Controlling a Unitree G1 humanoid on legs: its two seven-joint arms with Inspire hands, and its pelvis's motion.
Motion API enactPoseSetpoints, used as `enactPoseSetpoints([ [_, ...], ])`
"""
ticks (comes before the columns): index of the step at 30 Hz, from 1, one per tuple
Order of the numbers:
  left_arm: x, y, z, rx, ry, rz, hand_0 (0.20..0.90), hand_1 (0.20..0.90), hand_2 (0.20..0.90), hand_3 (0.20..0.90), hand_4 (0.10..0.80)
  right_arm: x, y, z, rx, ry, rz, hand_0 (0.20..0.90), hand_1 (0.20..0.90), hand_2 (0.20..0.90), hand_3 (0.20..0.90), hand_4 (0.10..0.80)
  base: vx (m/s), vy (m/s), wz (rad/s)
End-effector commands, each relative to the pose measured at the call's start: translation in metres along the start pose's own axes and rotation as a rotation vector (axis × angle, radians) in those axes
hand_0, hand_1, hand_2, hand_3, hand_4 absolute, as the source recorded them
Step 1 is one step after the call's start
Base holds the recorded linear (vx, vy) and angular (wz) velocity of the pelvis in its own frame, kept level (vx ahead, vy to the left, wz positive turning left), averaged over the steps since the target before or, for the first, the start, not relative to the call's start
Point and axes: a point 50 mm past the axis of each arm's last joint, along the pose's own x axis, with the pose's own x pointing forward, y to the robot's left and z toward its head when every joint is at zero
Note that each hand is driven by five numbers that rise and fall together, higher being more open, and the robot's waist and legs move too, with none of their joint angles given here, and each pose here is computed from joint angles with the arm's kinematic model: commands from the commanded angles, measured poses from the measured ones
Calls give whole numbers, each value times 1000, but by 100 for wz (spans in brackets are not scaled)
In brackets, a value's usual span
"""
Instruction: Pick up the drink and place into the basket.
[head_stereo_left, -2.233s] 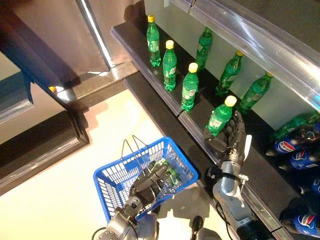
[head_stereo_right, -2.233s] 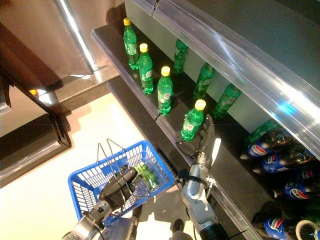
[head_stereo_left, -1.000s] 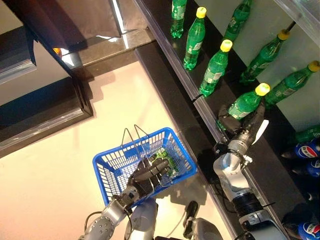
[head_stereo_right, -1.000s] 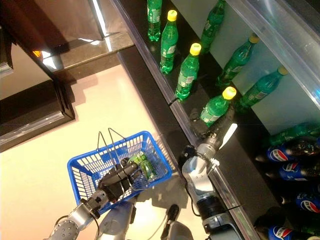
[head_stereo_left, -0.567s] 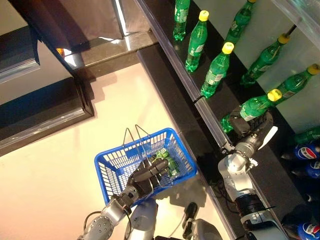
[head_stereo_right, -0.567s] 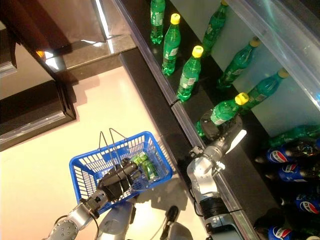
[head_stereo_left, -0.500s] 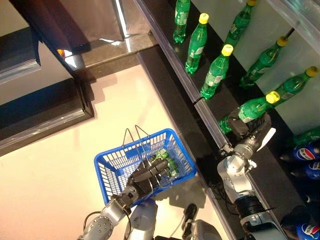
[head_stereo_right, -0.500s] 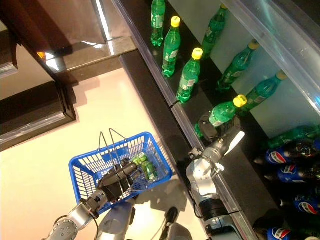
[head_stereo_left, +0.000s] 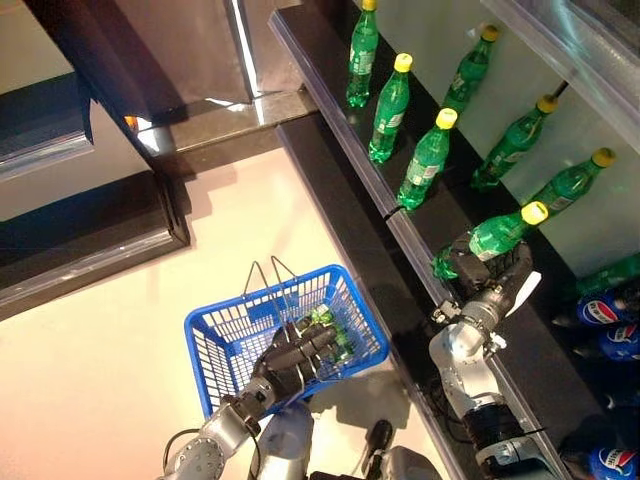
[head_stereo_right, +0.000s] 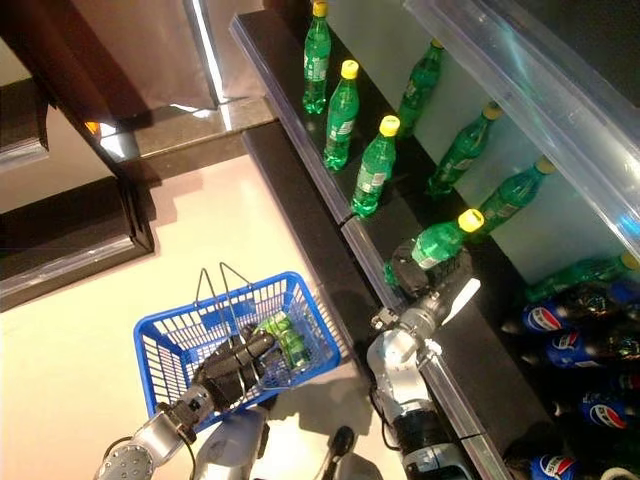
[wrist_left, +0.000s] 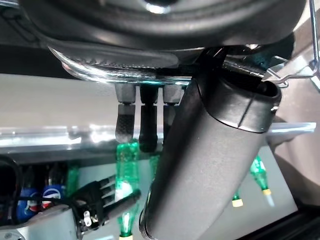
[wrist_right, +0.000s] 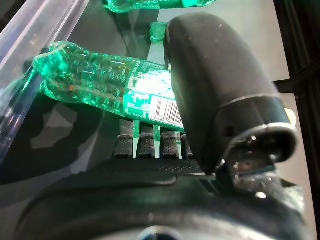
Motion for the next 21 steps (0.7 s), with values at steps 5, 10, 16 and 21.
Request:
enactPoseSetpoints([
  [5, 2, -85, -11, -74, -122, -565, 300, 300, 300, 200, 100, -21, 9, 52, 141, -295, 228, 300, 300, 300, 200, 100, -68, 91, -4],
  [10, 3, -90, -8, -84, -151, -586, 300, 300, 300, 200, 100, -26, 13, 73, 179, -376, 312, 300, 300, 300, 200, 100, -95, 95, -8],
  [16, 6, -96, -7, -88, -156, -622, 300, 300, 300, 200, 100, -32, 22, 90, 227, -417, 446, 300, 300, 300, 200, 100, -83, 62, -11],
  [21, 10, -103, -14, -94, -118, -674, 300, 300, 300, 200, 100, -39, 33, 91, 224, -392, 552, 300, 300, 300, 200, 100, -55, 32, -1],
])
